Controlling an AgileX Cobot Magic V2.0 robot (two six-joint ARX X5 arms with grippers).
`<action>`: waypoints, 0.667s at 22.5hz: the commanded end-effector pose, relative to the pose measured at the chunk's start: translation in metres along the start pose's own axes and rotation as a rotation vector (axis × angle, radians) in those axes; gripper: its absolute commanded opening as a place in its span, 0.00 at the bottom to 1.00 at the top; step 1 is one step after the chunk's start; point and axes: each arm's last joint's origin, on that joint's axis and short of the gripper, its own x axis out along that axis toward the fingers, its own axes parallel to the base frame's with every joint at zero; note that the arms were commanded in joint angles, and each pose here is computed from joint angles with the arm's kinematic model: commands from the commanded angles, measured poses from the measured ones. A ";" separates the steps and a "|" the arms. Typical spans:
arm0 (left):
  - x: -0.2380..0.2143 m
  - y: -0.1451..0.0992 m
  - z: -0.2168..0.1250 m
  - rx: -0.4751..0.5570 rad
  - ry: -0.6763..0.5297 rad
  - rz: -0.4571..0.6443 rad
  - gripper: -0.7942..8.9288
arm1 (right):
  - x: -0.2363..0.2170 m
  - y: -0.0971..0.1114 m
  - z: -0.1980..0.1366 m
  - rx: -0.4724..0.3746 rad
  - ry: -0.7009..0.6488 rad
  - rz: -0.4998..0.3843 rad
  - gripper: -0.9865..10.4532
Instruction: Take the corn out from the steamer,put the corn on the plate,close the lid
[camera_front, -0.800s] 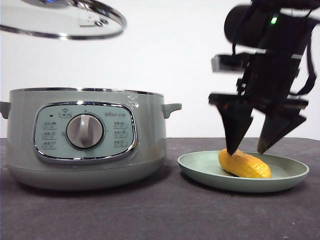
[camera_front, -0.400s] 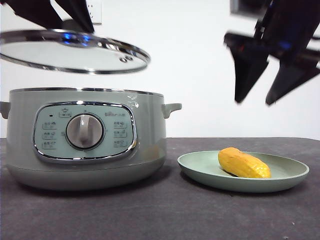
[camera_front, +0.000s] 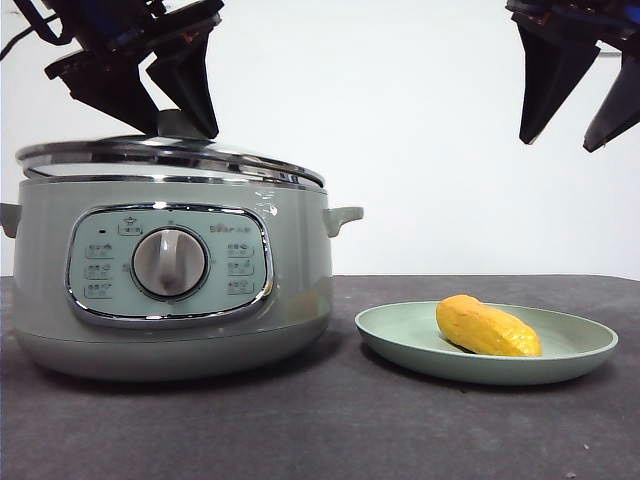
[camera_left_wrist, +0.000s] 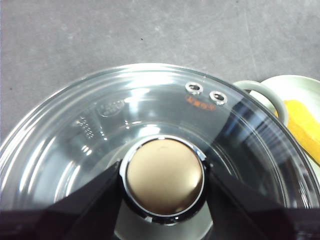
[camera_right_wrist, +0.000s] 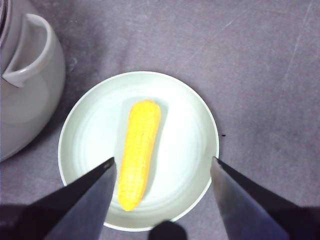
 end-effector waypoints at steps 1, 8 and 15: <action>0.002 -0.002 0.006 -0.002 -0.033 -0.009 0.07 | 0.001 -0.001 -0.002 0.010 0.008 -0.005 0.36; 0.007 -0.005 -0.002 0.003 0.053 -0.009 0.12 | 0.001 -0.001 -0.002 0.010 0.010 -0.005 0.36; 0.004 -0.004 0.003 0.002 0.026 -0.003 0.53 | 0.001 -0.001 -0.004 0.009 0.029 -0.006 0.36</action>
